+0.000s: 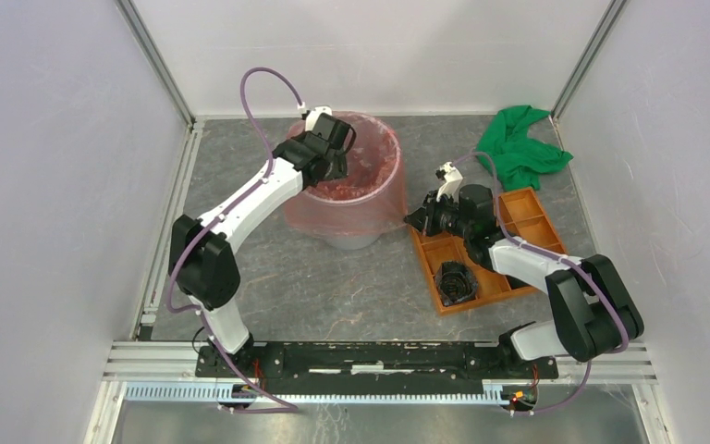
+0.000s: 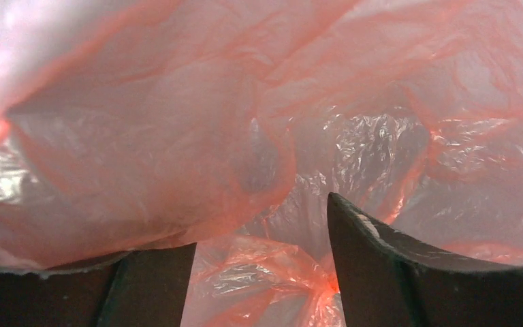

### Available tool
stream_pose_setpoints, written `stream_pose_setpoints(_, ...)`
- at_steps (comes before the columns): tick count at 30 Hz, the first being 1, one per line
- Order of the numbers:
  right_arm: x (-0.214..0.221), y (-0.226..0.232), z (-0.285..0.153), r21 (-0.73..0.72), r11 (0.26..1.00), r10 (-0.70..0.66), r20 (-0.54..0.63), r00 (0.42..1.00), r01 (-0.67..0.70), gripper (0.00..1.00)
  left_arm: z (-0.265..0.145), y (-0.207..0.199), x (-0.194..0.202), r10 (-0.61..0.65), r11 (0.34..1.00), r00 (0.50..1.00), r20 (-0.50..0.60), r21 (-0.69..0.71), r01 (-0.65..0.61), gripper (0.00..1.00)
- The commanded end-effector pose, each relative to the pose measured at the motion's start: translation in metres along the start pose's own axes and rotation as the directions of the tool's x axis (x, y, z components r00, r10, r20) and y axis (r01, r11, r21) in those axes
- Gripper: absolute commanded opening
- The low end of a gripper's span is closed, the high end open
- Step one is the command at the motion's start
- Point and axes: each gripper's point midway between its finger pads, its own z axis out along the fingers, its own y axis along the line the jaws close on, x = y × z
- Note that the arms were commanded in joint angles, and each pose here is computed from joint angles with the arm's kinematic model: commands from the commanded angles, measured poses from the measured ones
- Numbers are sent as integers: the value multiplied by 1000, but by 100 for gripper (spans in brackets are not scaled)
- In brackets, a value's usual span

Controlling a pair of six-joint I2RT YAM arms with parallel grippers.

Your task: Put the trash bags into the trash bin

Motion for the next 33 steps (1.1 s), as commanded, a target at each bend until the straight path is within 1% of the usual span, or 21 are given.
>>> stream_pose_setpoints(1, -24, 6, 0, -3, 999, -52, 60, 997, 52, 1, -13, 19, -28, -31, 999, 997, 73, -21, 32, 79)
stream_pose_setpoints(3, -24, 7, -1, -3, 999, -54, 60, 997, 54, 1, -12, 15, -29, -30, 1000, 997, 65, 3, 30, 84)
stream_pose_setpoints(5, -27, 9, -2, -5, 998, -63, 59, 996, 64, 1, -19, -1, -30, -32, 995, 998, 55, 91, 27, 87)
stream_pose_setpoints(7, -29, 10, -2, -8, 997, -72, 57, 996, 73, 7, -30, -21, -31, -29, 979, 998, 59, 203, 16, 92)
stream_pose_setpoints(9, -30, 9, -2, -1, 997, -76, 53, 996, 76, 19, -44, -41, -30, -17, 953, 999, 48, 302, 1, 94)
stream_pose_setpoints(10, -32, 9, -1, -1, 997, -82, 54, 995, 82, 26, -48, -47, -29, -10, 943, 999, 41, 334, -4, 95)
stream_pose_setpoints(12, -34, 10, -2, 3, 996, -90, 49, 995, 89, 38, -60, -58, -27, 0, 920, 999, 34, 391, -13, 98)
stream_pose_setpoints(14, -37, 10, -4, 9, 995, -103, 48, 993, 103, 47, -70, -64, -28, 2, 898, 999, 34, 439, -17, 100)
stream_pose_setpoints(17, -43, 7, -9, 46, 990, -135, 51, 989, 133, 60, -91, -62, -38, -9, 877, 998, 69, 481, -25, 100)
stream_pose_setpoints(21, -48, 5, -17, 82, 982, -176, 48, 983, 172, 72, -137, -52, -61, -43, 840, 986, 158, 541, -51, 100)
stream_pose_setpoints(24, -49, 3, -20, 97, 976, -198, 35, 980, 194, 77, -173, -40, -76, -80, 816, 972, 223, 574, -65, 100)
stream_pose_setpoints(26, -50, 1, -22, 111, 973, -209, 28, 978, 204, 79, -193, -27, -82, -103, 814, 960, 261, 576, -69, 100)
stream_pose_setpoints(28, -51, 2, -25, 120, 969, -219, 27, 975, 215, 80, -201, -1, -82, -117, 859, 951, 286, 510, -48, 100)
stream_pose_setpoints(29, -52, 2, -27, 121, 968, -224, 27, 974, 219, 81, -201, 18, -78, -118, 893, 948, 294, 448, -28, 100)
stream_pose_setpoints(30, -53, 4, -29, 121, 968, -226, 30, 974, 221, 81, -196, 46, -75, -135, 938, 940, 313, 346, 19, 100)
stream_pose_setpoints(31, -55, 5, -30, 120, 967, -230, 35, 973, 224, 82, -193, 62, -70, -142, 953, 941, 307, 298, 46, 100)
stream_pose_setpoints(33, -58, 8, -34, 120, 966, -235, 43, 971, 229, 82, -181, 109, -58, -214, 967, 934, 286, 195, 162, 100)
